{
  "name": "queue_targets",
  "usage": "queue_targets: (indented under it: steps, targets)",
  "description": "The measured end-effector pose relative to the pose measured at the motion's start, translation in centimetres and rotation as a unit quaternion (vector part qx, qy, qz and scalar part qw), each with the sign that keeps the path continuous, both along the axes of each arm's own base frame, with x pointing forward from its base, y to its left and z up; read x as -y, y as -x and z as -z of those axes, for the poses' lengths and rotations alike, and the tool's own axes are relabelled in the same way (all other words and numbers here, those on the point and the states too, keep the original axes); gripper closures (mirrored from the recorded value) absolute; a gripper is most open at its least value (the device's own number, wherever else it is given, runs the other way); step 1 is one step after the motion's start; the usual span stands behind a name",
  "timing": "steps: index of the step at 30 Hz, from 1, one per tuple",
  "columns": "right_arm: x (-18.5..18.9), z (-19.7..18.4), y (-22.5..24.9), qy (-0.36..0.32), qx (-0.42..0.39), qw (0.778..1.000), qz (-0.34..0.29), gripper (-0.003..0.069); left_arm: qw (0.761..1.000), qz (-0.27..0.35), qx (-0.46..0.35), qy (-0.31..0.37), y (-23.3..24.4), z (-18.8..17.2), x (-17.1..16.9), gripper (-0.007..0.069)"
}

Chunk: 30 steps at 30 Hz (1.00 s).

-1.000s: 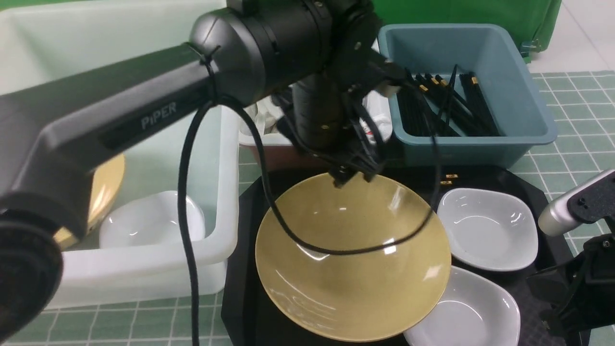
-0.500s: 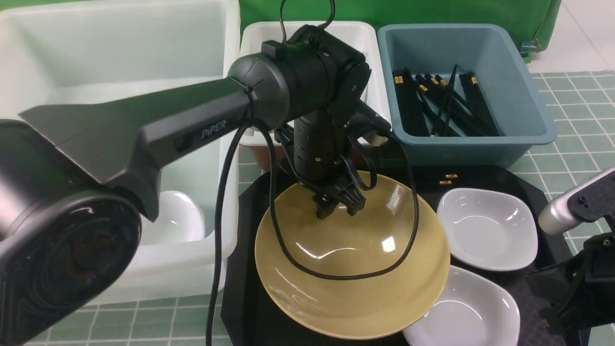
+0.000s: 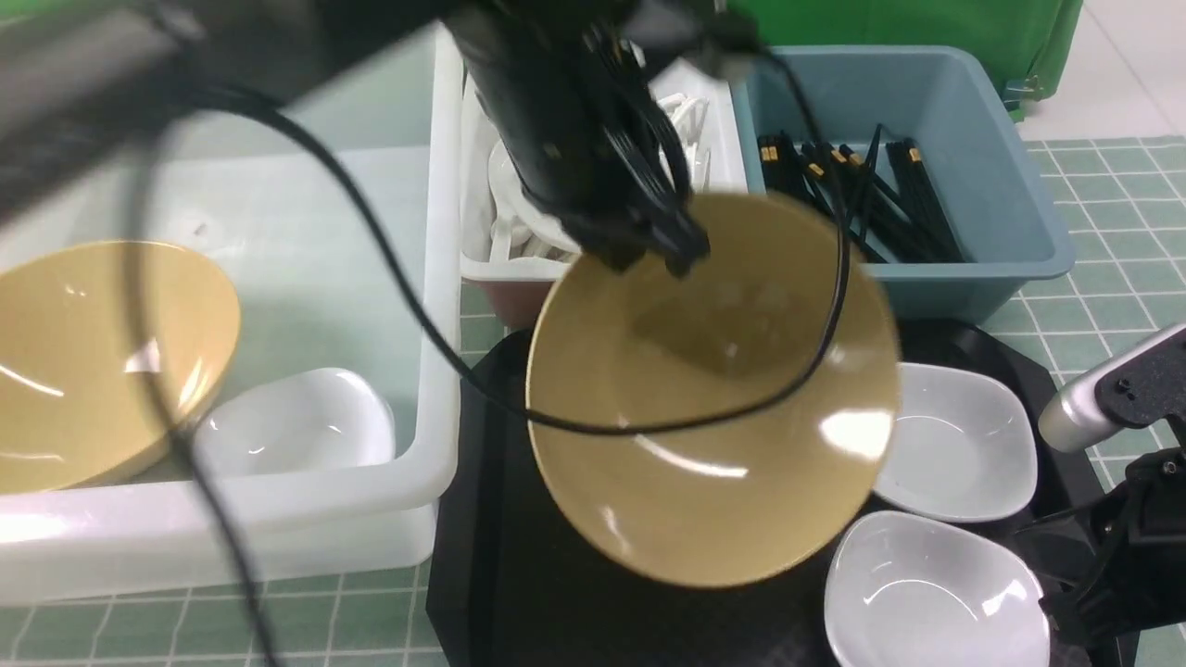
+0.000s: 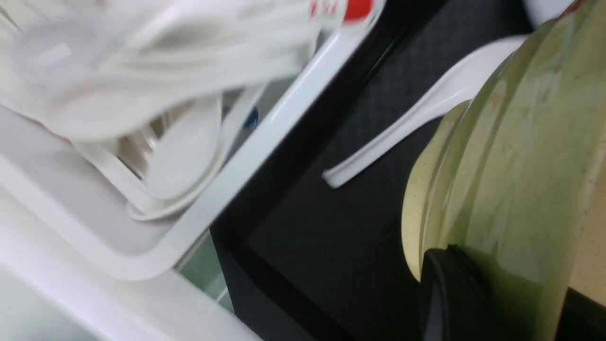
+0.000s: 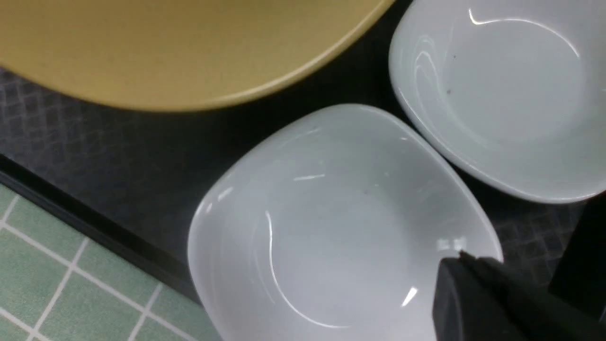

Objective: On blue table put chopsticks spoon bowls plates into blue grey white boxes.
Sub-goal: 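Place the tan bowl onto the bowl stack in the left bin with the left gripper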

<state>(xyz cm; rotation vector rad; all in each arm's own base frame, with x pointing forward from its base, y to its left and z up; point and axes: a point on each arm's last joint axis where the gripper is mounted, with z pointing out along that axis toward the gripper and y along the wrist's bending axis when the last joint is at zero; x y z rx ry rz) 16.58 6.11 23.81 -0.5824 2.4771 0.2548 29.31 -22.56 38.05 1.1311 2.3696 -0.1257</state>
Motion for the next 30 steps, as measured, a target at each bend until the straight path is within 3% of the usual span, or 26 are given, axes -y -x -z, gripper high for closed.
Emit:
queue_targets:
  steps: [5,8,9,10,11,13,15,20,26,30]
  targets:
    - [-0.1,0.0,0.0,-0.008,-0.002,1.000,0.003,0.0616,0.997,-0.029,0.067,0.026,2.9,-5.5,-4.2,0.0619]
    - [-0.2,-0.1,0.0,-0.016,-0.005,1.000,0.007,0.0615,0.975,-0.181,0.117,0.048,3.8,-9.1,-12.0,0.0620]
    - [-0.2,-0.1,0.0,-0.016,-0.005,1.000,0.007,0.0615,0.974,-0.189,0.120,0.046,3.8,-9.2,-12.5,0.0620]
    - [-0.2,-0.1,0.0,-0.020,-0.006,1.000,0.008,0.0615,0.955,-0.265,0.125,0.049,3.9,-9.4,-15.8,0.0620]
    - [-0.2,-0.1,0.0,-0.021,-0.006,1.000,0.009,0.0613,0.937,-0.326,0.122,0.047,3.9,-9.0,-18.5,0.0620]
    - [-0.2,-0.1,0.0,-0.021,-0.005,1.000,0.009,0.0613,0.916,-0.382,0.115,0.044,3.7,-8.1,-21.0,0.0620]
    - [-0.2,-0.1,-0.1,-0.023,0.002,1.000,0.012,0.0612,0.873,-0.479,0.077,0.041,3.2,-4.9,-25.6,0.0620]
    - [-0.2,-0.2,-0.2,-0.024,0.005,1.000,0.013,0.0610,0.810,-0.579,0.007,0.094,3.0,1.9,-30.3,0.0620]
    - [-0.2,-0.2,-0.2,-0.024,0.005,1.000,0.013,0.0611,0.781,-0.614,0.025,0.112,3.2,5.9,-32.4,0.0620]
    - [-0.2,-0.2,-0.2,-0.024,0.005,1.000,0.013,0.0611,0.780,-0.615,0.038,0.110,3.3,8.0,-32.6,0.0598]
